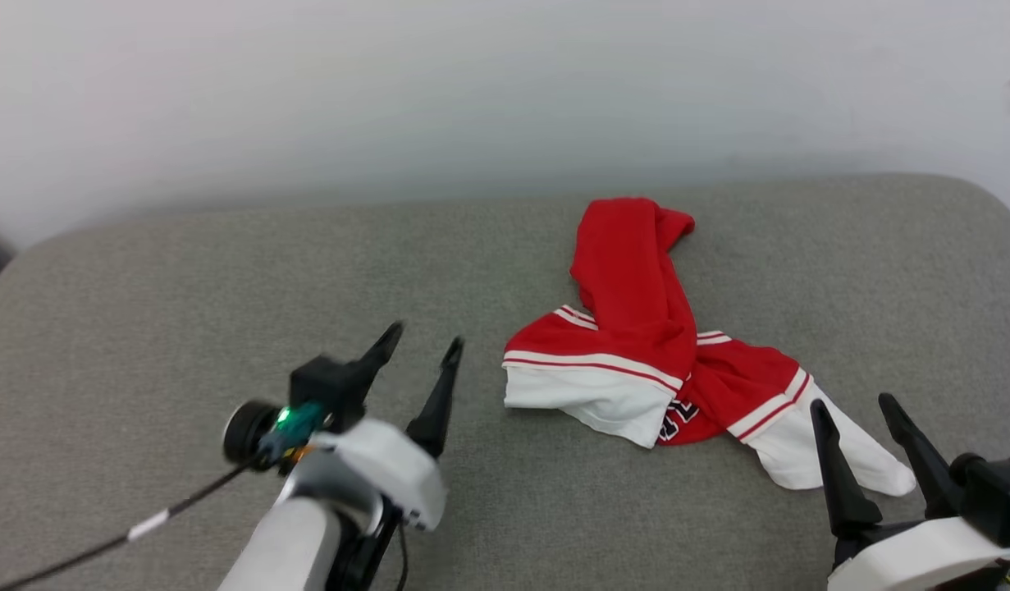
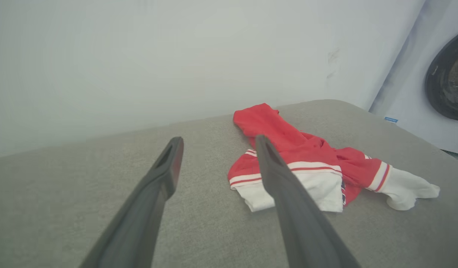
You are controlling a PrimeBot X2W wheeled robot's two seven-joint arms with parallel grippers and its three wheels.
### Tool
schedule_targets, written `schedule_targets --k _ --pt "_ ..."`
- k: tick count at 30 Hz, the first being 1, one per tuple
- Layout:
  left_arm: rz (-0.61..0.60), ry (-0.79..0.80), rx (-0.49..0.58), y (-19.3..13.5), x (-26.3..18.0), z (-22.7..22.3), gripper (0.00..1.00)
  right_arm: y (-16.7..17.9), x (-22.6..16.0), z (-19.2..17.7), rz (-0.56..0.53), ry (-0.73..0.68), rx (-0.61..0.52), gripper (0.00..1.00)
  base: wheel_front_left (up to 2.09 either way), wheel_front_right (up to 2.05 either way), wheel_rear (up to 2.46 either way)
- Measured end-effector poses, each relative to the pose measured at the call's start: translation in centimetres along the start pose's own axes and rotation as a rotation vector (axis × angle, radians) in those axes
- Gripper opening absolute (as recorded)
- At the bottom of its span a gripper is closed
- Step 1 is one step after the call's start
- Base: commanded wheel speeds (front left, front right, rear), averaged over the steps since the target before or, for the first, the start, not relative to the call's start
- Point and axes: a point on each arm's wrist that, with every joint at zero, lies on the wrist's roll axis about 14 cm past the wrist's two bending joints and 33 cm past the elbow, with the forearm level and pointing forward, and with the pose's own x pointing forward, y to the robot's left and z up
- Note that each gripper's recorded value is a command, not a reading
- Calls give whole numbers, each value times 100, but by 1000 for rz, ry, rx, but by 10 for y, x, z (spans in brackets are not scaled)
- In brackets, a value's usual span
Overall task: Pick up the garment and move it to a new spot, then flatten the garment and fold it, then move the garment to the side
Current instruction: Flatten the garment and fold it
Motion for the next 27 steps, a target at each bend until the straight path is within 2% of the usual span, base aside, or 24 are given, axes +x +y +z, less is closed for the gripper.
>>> schedule_targets --k 7,12,16,19,26,27 --pt "-238 140 37 -54 60 -8 100 -10 12 -4 -31 16 -2 100 0 0 0" --pt "-367 349 97 -78 85 -48 100 -21 19 -13 -66 36 11 100 0 0 0" --pt "-506 526 156 -102 82 -89 100 -30 23 -29 -95 78 21 100 0 0 0" --pt "-586 660 189 -107 70 -120 100 -37 25 -37 -118 97 30 100 0 0 0" --pt "-640 834 246 -91 69 -156 100 -46 27 -55 -152 132 49 100 0 0 0" --pt "-650 847 249 -92 68 -158 78 -47 27 -58 -156 136 56 100 0 0 0"
